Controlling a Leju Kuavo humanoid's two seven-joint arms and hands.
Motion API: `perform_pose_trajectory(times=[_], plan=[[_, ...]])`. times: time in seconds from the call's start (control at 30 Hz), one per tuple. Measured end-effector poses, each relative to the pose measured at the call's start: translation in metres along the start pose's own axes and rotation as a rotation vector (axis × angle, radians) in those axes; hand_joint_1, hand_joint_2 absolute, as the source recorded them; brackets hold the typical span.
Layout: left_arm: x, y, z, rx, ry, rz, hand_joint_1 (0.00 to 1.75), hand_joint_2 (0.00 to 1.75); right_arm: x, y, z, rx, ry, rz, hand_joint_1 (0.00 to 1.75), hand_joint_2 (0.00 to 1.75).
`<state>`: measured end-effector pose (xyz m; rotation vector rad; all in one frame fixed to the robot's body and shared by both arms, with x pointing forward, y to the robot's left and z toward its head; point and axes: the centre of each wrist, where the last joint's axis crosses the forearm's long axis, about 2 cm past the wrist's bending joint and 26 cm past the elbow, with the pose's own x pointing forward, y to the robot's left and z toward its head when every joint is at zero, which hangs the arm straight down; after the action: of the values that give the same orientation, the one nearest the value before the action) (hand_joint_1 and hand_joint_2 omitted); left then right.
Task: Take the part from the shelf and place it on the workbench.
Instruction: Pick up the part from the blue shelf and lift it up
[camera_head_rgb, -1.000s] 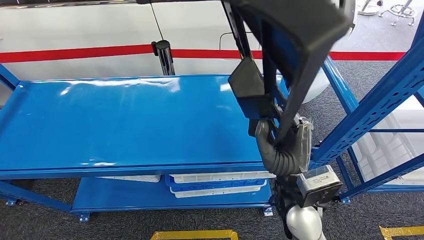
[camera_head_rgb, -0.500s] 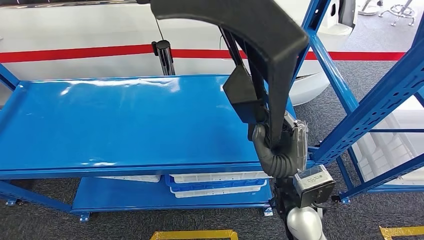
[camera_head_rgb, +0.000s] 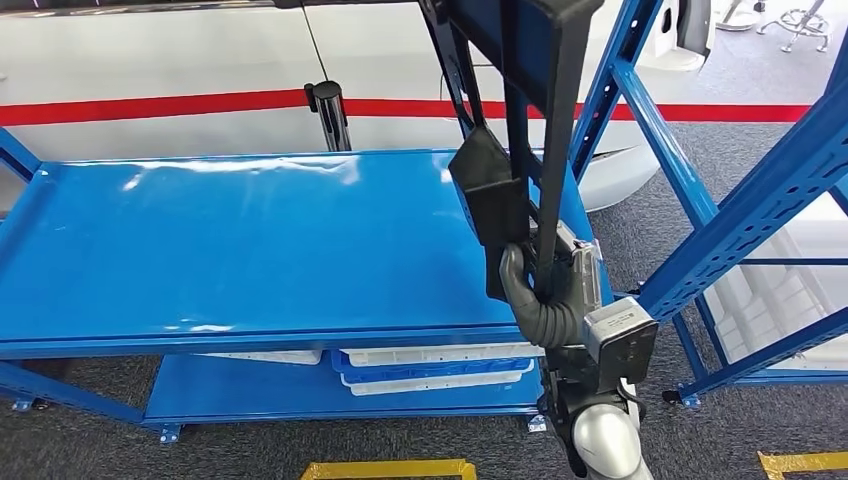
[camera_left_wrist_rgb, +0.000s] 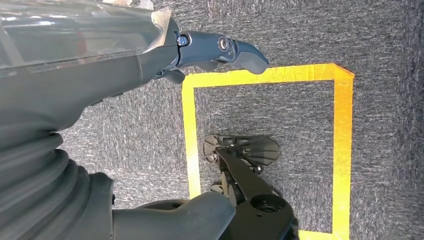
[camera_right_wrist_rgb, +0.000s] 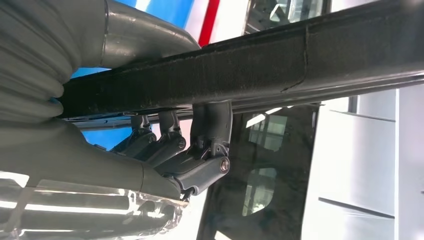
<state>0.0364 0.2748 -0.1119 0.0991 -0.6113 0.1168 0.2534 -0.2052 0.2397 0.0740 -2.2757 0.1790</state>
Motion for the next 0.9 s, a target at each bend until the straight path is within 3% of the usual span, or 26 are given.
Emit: perform_pose_trajectory(times=[0.9], plan=[[0.003, 0.013, -0.003, -0.052, -0.046, -0.078, 0.0, 1.75, -0.007, -0.016, 0.019, -0.034, 0.004, -0.001, 1.75, 1.75]])
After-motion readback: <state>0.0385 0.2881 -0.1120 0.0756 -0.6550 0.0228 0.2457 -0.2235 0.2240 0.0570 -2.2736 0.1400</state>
